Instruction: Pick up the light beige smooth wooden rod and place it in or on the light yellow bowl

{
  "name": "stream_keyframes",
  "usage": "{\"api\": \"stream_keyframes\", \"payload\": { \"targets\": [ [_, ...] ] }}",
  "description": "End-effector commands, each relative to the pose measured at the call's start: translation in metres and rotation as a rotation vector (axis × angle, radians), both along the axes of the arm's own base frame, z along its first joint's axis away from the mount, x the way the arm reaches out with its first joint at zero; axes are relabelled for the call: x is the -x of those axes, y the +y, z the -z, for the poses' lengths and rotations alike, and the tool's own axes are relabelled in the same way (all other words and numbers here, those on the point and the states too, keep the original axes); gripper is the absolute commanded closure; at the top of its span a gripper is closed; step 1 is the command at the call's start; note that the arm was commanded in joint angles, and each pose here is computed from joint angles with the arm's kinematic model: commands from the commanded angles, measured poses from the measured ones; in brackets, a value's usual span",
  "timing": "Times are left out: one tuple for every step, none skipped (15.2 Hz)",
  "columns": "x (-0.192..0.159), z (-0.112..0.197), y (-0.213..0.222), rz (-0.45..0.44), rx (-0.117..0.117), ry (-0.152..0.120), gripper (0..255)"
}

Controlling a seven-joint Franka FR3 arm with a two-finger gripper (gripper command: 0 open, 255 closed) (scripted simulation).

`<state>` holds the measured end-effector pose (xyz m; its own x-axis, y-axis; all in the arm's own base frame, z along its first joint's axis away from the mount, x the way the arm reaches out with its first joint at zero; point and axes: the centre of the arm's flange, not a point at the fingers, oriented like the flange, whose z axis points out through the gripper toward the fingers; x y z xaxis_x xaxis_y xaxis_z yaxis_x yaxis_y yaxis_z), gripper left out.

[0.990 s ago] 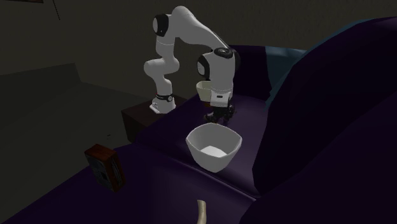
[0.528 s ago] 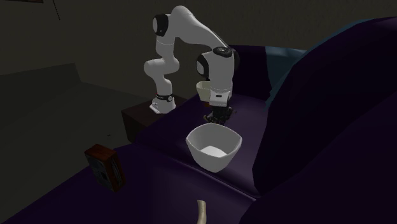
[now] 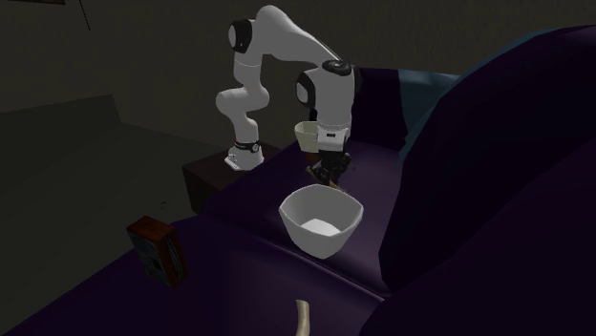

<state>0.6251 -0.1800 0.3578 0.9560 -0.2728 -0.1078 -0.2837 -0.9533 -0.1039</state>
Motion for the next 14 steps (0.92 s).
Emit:
{"api": "stream_keyframes", "payload": {
  "targets": [
    [0.001, -0.01, 0.0, 0.0, 0.0, 0.0, 255],
    [0.001, -0.016, 0.0, 0.0, 0.0, 0.0, 255],
    [0.001, -0.021, 0.0, 0.0, 0.0, 0.0, 255],
    [0.001, -0.026, 0.0, 0.0, 0.0, 0.0, 255],
    [0.001, -0.031, 0.0, 0.0, 0.0, 0.0, 255],
    [0.001, -0.037, 0.0, 0.0, 0.0, 0.0, 255],
    [0.001, -0.042, 0.0, 0.0, 0.0, 0.0, 255],
    [0.001, -0.047, 0.0, 0.0, 0.0, 0.0, 255],
    [0.001, -0.052, 0.0, 0.0, 0.0, 0.0, 255],
    [0.001, -0.058, 0.0, 0.0, 0.0, 0.0, 255],
    [0.001, -0.063, 0.0, 0.0, 0.0, 0.0, 255],
    [0.001, -0.068, 0.0, 0.0, 0.0, 0.0, 255],
    [0.001, -0.074, 0.0, 0.0, 0.0, 0.0, 255],
    [0.001, -0.079, 0.0, 0.0, 0.0, 0.0, 255]
  ]
}}
